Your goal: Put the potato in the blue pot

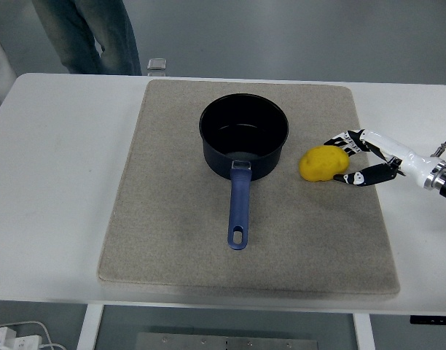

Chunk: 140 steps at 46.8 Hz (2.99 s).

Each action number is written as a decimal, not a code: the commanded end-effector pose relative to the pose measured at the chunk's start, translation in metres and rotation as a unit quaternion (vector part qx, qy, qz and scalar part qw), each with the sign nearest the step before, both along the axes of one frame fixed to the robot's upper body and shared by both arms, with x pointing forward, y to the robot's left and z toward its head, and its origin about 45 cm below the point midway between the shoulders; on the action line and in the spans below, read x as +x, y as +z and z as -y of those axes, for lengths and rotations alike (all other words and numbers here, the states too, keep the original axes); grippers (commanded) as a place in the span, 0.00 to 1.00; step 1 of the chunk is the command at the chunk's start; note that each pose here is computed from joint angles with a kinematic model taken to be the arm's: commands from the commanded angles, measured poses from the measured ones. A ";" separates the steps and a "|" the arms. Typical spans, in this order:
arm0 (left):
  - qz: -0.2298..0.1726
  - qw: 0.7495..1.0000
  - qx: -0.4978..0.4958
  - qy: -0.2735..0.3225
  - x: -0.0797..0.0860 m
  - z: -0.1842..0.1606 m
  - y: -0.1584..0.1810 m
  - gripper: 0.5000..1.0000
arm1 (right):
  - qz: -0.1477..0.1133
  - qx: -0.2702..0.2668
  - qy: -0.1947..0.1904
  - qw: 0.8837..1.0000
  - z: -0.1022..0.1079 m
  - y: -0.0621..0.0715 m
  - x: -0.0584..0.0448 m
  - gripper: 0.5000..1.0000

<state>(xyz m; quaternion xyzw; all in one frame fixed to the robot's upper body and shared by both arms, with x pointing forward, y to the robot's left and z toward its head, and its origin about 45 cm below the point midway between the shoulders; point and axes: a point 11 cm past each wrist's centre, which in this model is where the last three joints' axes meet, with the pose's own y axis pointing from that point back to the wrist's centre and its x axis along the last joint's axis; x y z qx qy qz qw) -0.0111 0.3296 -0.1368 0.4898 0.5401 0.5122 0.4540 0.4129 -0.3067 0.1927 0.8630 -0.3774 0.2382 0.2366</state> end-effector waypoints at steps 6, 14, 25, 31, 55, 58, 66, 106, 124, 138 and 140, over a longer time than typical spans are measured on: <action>0.000 1.000 0.000 0.000 0.000 0.000 0.000 1.00 | -0.002 -0.002 0.000 1.000 0.001 -0.001 -0.001 0.82; 0.000 1.000 0.000 0.000 0.000 0.000 0.000 1.00 | -0.004 -0.003 -0.001 1.000 0.003 -0.003 -0.002 0.83; 0.000 1.000 0.000 0.000 0.000 0.000 0.000 1.00 | -0.002 0.000 0.003 1.000 -0.003 -0.003 -0.001 0.83; 0.000 1.000 0.000 0.000 0.000 0.000 0.000 1.00 | -0.001 0.002 0.004 1.000 -0.004 -0.001 0.000 0.83; 0.000 1.000 0.000 0.000 0.000 0.000 0.000 1.00 | -0.007 0.007 0.016 1.000 -0.019 -0.007 -0.001 0.80; 0.000 1.000 0.000 0.000 0.000 0.000 0.000 1.00 | -0.007 0.008 0.017 1.000 -0.021 -0.007 0.000 0.77; 0.000 1.000 0.000 0.000 0.000 0.000 0.000 1.00 | -0.008 0.008 0.021 1.000 -0.024 -0.009 -0.001 0.51; 0.000 1.000 0.000 0.000 0.000 0.000 0.000 1.00 | -0.013 -0.014 0.023 1.000 -0.021 -0.014 0.004 0.00; 0.000 1.000 0.000 0.000 0.000 0.000 0.000 1.00 | -0.012 -0.014 0.018 1.000 -0.018 -0.012 0.005 0.00; 0.000 1.000 0.000 0.000 0.000 0.000 0.000 1.00 | -0.014 -0.019 0.003 1.000 -0.002 -0.008 0.009 0.00; 0.000 1.000 0.000 0.000 0.000 0.000 0.000 1.00 | -0.011 -0.020 -0.001 1.000 0.003 -0.002 0.013 0.00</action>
